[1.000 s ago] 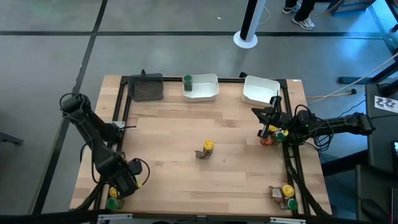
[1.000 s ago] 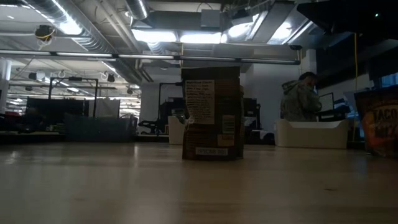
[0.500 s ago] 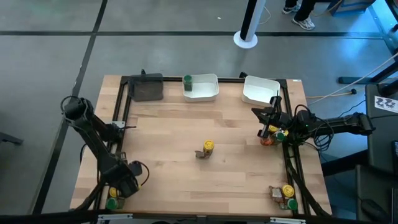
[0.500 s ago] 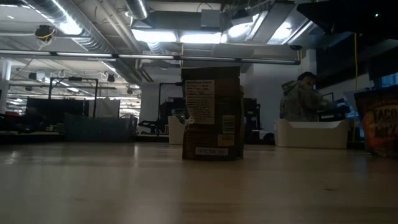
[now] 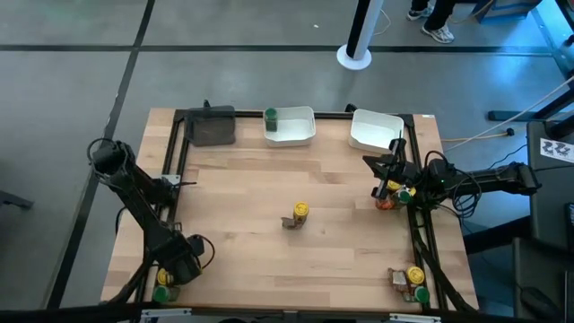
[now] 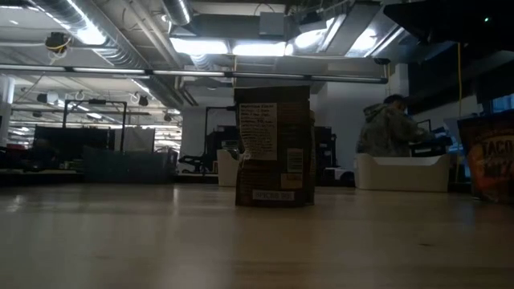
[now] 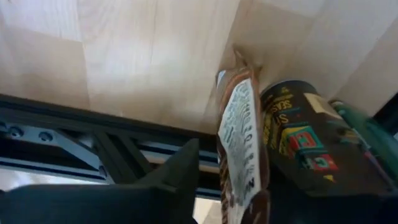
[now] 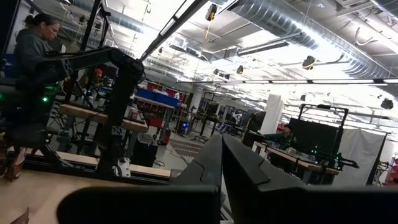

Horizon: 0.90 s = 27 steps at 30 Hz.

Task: Sort spices by type
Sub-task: Put the bottom left brown seasoning bag into the black bin

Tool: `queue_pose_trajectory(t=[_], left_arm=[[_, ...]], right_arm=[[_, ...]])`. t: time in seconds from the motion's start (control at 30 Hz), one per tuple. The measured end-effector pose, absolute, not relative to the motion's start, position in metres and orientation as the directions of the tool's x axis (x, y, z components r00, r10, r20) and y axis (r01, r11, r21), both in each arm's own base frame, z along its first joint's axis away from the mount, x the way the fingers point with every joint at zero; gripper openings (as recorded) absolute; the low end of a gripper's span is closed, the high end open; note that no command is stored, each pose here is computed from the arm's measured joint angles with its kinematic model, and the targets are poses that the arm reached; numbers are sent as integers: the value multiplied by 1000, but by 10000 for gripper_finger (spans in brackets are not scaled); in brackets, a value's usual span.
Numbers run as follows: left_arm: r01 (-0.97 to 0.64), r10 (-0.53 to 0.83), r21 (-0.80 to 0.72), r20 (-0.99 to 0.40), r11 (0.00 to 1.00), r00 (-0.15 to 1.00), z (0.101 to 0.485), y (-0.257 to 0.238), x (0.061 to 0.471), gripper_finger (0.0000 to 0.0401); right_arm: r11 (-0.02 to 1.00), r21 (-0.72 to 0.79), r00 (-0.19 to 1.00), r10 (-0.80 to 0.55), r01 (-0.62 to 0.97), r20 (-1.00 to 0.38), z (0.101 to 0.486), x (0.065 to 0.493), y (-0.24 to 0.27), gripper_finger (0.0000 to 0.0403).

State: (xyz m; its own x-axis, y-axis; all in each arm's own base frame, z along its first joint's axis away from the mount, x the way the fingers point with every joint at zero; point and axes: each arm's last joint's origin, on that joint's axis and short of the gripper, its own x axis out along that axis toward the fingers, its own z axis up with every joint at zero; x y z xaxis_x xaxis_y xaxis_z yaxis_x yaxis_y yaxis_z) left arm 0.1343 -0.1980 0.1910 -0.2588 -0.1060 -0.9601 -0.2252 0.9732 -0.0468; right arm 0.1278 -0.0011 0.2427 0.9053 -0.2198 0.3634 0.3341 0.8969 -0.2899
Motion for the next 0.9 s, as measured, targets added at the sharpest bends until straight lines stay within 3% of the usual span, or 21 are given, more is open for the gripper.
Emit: queue_pose_trajectory(t=[0.3, 0.9], left_arm=[[-142, -126, -92, -960, 986, -251, 192, -193, 142, 10], [-357, -130, -52, -971, 933, -200, 230, -122, 183, 4]], right_arm=[[897, -290, 905, -220, 334, 364, 243, 128, -1, 14], [895, -287, 903, -228, 341, 363, 243, 128, -1, 14]])
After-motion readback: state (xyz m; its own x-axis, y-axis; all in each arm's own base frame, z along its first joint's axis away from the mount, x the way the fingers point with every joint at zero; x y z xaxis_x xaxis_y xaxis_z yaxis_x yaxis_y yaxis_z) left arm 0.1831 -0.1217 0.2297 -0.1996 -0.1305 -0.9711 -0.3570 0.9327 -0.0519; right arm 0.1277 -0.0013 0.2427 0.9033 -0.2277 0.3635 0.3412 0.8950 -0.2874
